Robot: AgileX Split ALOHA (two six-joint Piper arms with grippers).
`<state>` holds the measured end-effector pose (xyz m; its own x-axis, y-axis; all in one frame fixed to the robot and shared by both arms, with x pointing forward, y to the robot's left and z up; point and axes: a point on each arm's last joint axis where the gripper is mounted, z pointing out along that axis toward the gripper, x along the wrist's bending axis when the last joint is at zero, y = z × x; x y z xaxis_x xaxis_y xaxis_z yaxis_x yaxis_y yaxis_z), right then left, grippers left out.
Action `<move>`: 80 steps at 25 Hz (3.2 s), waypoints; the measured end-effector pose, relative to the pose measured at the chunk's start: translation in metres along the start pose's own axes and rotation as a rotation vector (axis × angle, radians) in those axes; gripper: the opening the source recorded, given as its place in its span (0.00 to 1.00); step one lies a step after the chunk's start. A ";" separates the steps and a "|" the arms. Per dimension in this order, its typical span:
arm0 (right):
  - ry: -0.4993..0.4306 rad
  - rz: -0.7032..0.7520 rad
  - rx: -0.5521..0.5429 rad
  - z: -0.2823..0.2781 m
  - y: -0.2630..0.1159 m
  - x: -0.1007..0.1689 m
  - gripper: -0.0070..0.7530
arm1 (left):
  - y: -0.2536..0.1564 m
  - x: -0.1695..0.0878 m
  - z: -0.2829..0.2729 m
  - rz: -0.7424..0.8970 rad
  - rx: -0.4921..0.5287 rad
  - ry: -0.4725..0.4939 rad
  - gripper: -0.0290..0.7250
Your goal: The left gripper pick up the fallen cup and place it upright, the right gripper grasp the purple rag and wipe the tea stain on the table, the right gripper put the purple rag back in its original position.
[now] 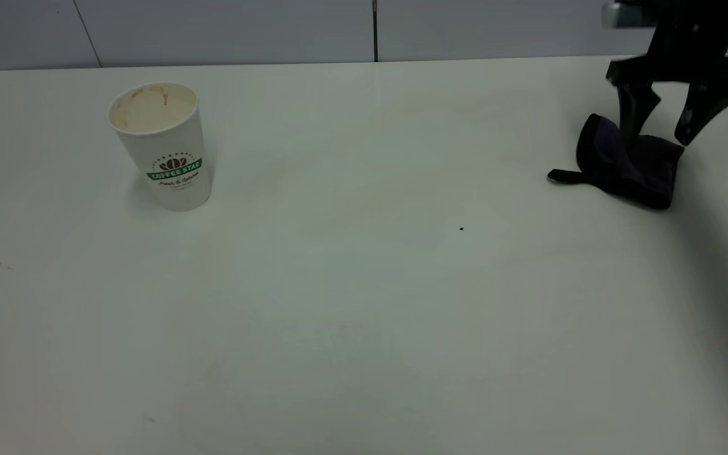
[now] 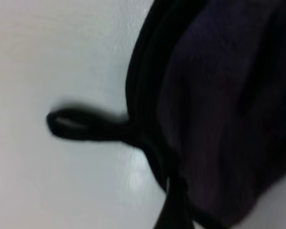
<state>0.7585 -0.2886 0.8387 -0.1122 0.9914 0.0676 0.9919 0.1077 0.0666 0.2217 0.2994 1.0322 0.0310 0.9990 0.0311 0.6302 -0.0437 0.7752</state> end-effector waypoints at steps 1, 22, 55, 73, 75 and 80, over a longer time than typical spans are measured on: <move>0.000 -0.009 -0.013 -0.014 0.001 0.001 0.96 | 0.000 0.000 0.000 0.000 0.000 0.000 0.61; -0.048 -0.158 -0.337 -0.309 -0.203 0.058 0.94 | 0.000 0.000 0.000 -0.001 0.000 0.000 0.61; -0.075 -0.031 -0.783 -0.230 -0.484 0.064 0.86 | 0.000 0.000 0.000 0.000 0.000 0.000 0.61; -0.070 -0.029 -0.780 -0.229 -0.484 0.064 0.63 | 0.000 0.000 0.000 0.000 0.000 0.000 0.61; -0.072 -0.019 -0.798 -0.229 -0.487 0.064 0.61 | 0.000 0.000 0.000 0.000 0.000 0.000 0.61; -0.105 0.014 -0.875 -0.231 -0.497 0.064 0.57 | 0.000 0.000 0.000 0.000 0.000 0.000 0.61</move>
<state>0.2444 -0.2956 1.0399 -0.0518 0.9986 -0.0145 0.5877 0.0422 0.8080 0.2217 0.2994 1.0322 0.0310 0.9990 0.0310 0.6302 -0.0436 0.7752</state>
